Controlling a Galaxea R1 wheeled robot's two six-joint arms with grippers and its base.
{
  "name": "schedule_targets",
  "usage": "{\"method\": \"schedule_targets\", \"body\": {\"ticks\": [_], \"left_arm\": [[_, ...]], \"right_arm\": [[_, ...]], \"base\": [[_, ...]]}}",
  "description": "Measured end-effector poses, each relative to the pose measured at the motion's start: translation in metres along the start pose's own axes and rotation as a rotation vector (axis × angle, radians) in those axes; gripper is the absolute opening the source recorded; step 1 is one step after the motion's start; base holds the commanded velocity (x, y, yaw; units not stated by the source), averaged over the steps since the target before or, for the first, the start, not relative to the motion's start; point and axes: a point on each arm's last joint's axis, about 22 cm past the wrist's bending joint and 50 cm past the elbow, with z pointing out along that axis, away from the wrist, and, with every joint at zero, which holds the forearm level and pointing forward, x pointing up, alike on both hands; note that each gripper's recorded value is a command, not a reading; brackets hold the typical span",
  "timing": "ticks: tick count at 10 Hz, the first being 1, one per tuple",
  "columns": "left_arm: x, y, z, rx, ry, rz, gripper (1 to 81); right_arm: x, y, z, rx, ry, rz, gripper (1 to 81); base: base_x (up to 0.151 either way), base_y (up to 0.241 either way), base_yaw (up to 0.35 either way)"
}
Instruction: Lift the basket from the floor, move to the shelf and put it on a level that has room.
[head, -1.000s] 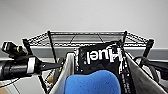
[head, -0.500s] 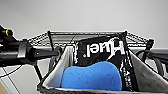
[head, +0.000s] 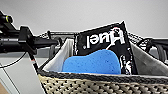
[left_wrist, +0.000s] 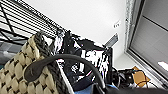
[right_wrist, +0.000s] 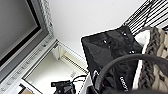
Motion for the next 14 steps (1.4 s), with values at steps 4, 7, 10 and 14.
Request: {"method": "schedule_targets", "body": {"ticks": [4, 7, 10, 14], "left_arm": [[0.031, 0.006, -0.004, 0.021, 0.009, -0.009, 1.0], [0.053, 0.023, 0.003, 0.018, 0.002, 0.024, 1.0], [0.079, 0.036, 0.006, 0.006, 0.02, 0.016, 1.0], [0.109, 0.036, 0.011, 0.032, 0.021, 0.001, 1.0]], "right_arm": [[0.024, -0.011, 0.01, 0.007, -0.015, 0.008, 1.0], [0.042, -0.032, 0.015, 0.021, -0.018, -0.017, 1.0], [0.071, -0.047, 0.014, 0.017, -0.001, -0.028, 1.0], [0.101, -0.053, 0.03, 0.002, -0.014, -0.028, 1.0]], "base": [[0.0, 0.0, 0.0], [0.0, 0.0, 0.0], [0.0, 0.0, 0.0], [0.0, 0.0, 0.0]]}}
